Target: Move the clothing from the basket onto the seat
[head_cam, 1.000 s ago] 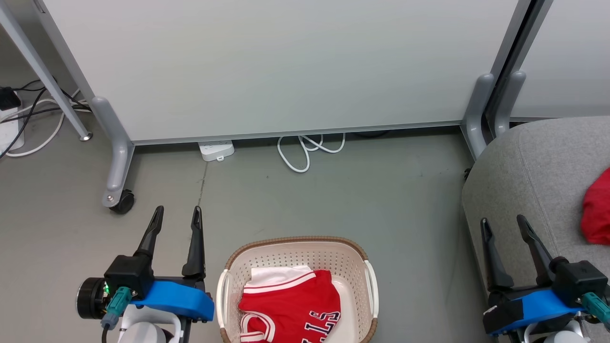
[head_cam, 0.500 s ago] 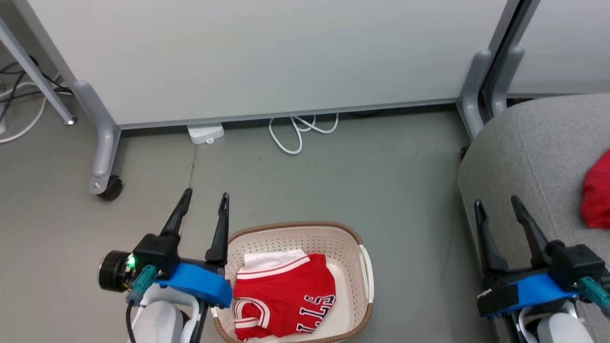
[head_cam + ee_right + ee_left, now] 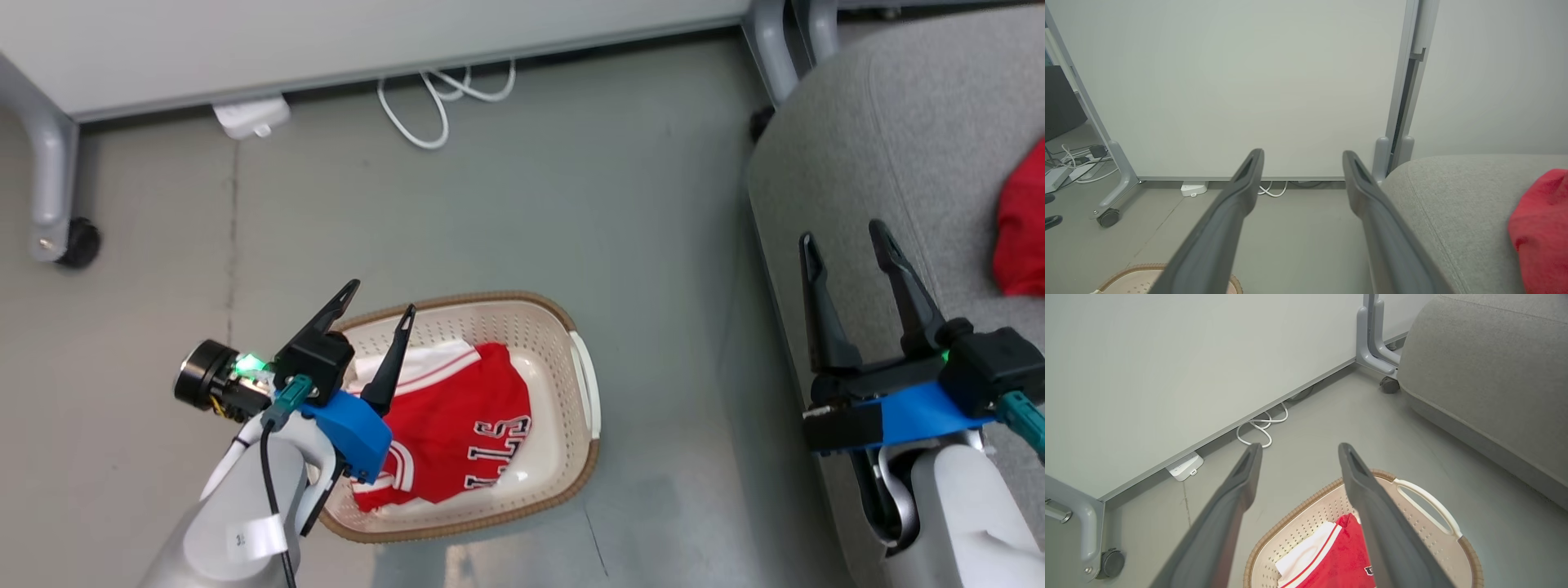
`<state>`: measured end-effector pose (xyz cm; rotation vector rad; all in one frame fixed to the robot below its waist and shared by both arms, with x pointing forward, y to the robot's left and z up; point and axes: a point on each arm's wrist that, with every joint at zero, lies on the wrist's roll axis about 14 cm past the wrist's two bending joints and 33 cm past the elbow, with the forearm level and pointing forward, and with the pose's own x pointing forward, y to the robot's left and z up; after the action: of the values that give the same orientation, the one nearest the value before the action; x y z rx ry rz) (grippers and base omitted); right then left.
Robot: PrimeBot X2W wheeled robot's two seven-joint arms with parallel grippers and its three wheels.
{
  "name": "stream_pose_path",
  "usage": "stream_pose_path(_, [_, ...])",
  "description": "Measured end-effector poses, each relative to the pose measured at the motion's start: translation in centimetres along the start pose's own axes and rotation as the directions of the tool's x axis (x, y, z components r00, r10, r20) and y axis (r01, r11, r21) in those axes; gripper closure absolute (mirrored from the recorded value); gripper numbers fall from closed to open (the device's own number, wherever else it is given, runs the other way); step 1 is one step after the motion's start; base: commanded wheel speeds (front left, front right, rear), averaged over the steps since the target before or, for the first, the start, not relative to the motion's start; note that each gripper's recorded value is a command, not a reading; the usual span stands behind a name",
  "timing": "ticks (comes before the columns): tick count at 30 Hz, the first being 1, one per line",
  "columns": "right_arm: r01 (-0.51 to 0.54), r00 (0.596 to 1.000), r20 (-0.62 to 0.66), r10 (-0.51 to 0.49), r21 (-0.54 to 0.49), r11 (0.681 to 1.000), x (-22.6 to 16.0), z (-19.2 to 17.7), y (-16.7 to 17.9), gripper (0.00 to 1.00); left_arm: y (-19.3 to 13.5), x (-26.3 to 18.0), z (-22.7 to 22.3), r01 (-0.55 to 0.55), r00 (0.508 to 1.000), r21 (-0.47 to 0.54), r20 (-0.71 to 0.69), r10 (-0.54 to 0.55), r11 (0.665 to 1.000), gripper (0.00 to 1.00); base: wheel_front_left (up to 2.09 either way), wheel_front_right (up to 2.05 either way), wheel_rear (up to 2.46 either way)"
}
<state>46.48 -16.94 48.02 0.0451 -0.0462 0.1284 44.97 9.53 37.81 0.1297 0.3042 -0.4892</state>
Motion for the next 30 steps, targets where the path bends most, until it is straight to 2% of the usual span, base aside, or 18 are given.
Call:
stream_pose_path(7, [0.020,0.999,-0.037,-0.021,-0.009,1.000,2.0,-2.6,-1.2,0.00,-1.7,3.5,-6.3,0.178,0.969,0.081,-0.189,-0.160,0.981,0.00,0.00,0.00,0.00])
stream_pose_path(14, [0.024,0.997,-0.070,-0.026,-0.027,0.999,3.7,-5.2,-2.0,0.00,-3.5,5.6,-11.9,0.337,0.898,0.118,-0.339,-0.281,0.934,0.00,0.00,0.00,0.00])
stream_pose_path(21, [0.020,0.995,-0.093,-0.024,-0.051,0.998,5.2,-7.6,-2.6,0.00,-4.3,5.8,-18.9,0.474,0.781,0.125,-0.517,-0.350,0.872,0.00,0.00,0.00,0.00])
stream_pose_path(30, [0.007,0.990,-0.140,-0.019,-0.082,0.997,6.1,-11.1,-3.3,0.00,-4.9,6.2,-25.5,0.582,0.637,0.099,-0.673,-0.377,0.807,0.00,0.00,0.00,0.00])
